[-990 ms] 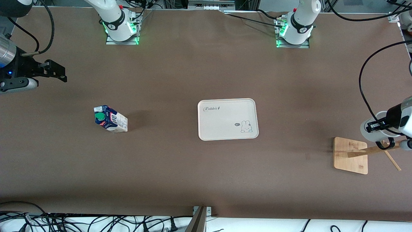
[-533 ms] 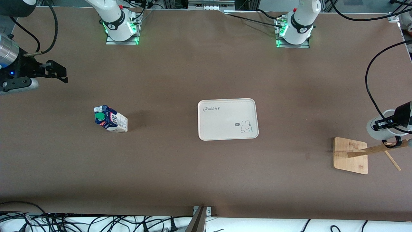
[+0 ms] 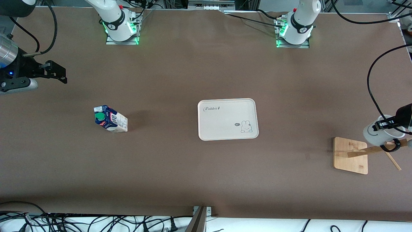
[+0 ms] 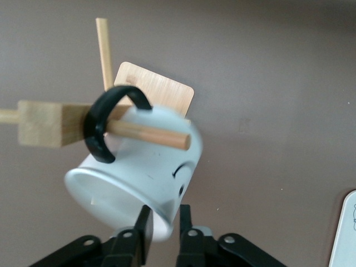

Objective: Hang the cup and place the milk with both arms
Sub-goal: 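Hang the mug handle on a peg of the wooden stand with the left gripper, then open the left gripper and draw it back from the mug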

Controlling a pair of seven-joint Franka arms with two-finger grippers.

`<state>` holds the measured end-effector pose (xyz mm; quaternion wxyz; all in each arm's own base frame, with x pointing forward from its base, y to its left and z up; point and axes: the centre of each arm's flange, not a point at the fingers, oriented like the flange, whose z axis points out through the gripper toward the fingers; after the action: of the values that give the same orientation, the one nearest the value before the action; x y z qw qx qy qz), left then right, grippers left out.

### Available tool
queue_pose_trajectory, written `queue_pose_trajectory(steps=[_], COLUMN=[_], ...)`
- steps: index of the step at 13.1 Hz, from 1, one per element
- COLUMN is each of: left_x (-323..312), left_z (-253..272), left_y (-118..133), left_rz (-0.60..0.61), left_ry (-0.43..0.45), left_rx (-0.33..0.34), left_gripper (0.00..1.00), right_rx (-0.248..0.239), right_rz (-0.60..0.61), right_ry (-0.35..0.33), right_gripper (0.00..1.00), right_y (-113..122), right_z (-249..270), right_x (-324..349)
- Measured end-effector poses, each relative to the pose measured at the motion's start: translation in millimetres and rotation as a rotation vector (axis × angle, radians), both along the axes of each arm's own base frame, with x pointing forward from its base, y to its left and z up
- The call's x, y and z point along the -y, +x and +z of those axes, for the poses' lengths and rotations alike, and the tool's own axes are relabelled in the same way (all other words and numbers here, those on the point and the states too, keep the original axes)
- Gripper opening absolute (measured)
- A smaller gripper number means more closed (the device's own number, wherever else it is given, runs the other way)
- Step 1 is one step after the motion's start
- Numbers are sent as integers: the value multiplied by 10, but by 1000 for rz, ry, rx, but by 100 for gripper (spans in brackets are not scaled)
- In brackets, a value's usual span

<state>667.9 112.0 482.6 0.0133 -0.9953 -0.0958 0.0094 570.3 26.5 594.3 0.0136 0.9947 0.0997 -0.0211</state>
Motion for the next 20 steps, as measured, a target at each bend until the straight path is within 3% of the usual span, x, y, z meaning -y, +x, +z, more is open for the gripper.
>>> queue_pose_trajectory(steps=[6,7,9,17,20], left_x=[342,461,725,1501,1565], left_z=[57,86,173,707,859], left_y=[28,6,-60,-346,-553], left_rz=[-78,-102,-165,-266,-258], left_ry=[-14,-18,-33,-31,-13], left_rx=[3,-12,-45,-34,48], left_gripper=[93,100,100,100,100], right_rx=[0,1,3,5,5], right_rz=[1,1,3,4,4], right_ry=[0,0,0,0,1], right_gripper=[100,100,100,100,100], right_y=[0,1,2,4,4], right_z=[0,1,6,9,10], right_x=[-4,-6,-16,-21,-21])
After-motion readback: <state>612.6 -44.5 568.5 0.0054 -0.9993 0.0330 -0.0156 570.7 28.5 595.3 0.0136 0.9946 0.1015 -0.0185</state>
